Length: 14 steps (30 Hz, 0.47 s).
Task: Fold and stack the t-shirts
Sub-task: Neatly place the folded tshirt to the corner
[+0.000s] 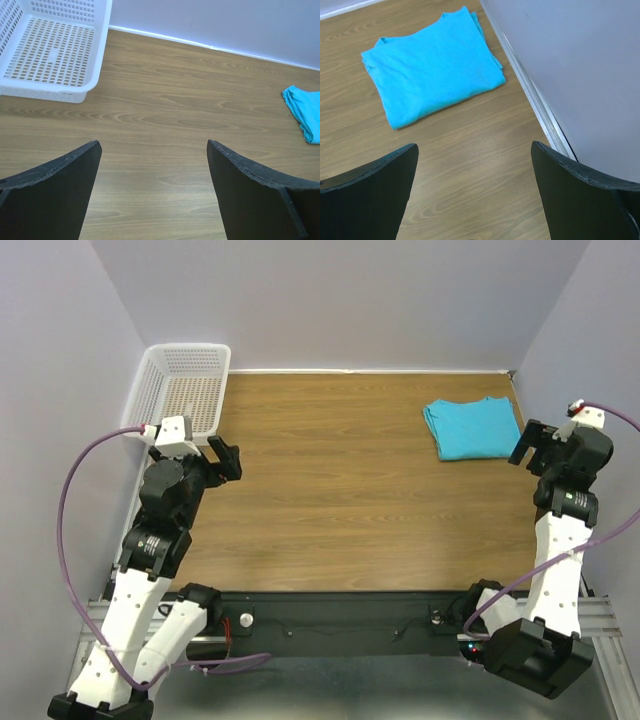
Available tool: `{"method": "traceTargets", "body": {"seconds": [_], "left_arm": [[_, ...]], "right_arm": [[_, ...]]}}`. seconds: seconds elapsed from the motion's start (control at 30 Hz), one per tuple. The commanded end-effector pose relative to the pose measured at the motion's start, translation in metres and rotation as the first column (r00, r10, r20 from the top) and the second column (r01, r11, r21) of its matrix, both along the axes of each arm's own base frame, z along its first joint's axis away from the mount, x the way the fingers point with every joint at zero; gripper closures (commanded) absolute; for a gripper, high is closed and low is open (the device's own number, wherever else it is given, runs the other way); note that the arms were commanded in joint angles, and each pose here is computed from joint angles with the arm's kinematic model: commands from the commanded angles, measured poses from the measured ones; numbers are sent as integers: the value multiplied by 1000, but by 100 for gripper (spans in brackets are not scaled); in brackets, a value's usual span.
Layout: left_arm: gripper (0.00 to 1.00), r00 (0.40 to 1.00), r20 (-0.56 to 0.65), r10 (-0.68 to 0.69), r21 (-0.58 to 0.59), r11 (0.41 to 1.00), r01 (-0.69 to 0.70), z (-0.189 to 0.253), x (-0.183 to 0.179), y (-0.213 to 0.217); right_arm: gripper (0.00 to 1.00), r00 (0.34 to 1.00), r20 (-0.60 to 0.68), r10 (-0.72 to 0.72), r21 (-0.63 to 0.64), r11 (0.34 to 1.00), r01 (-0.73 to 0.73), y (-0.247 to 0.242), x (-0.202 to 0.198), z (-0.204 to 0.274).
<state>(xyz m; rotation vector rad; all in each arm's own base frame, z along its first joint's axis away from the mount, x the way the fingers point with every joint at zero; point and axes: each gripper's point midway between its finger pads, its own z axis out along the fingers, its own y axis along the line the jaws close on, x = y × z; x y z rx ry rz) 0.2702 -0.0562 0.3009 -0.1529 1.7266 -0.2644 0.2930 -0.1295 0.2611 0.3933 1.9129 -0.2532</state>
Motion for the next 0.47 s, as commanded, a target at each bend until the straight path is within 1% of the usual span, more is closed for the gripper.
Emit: {"method": "traceTargets", "body": {"seconds": [0.0, 0.17, 0.43], "left_arm": [[2, 999, 42, -11, -1, 1000, 11, 9, -5, 0], [1, 998, 53, -30, -16, 999, 31, 10, -8, -3], [1, 998, 55, -24, -39, 999, 26, 9, -7, -4]], "right_arm": [[0, 997, 63, -35, -14, 999, 36, -6, 0, 15], [0, 998, 56, -37, -15, 999, 38, -6, -1, 15], [0, 999, 40, -9, -38, 999, 11, -3, -3, 11]]}}
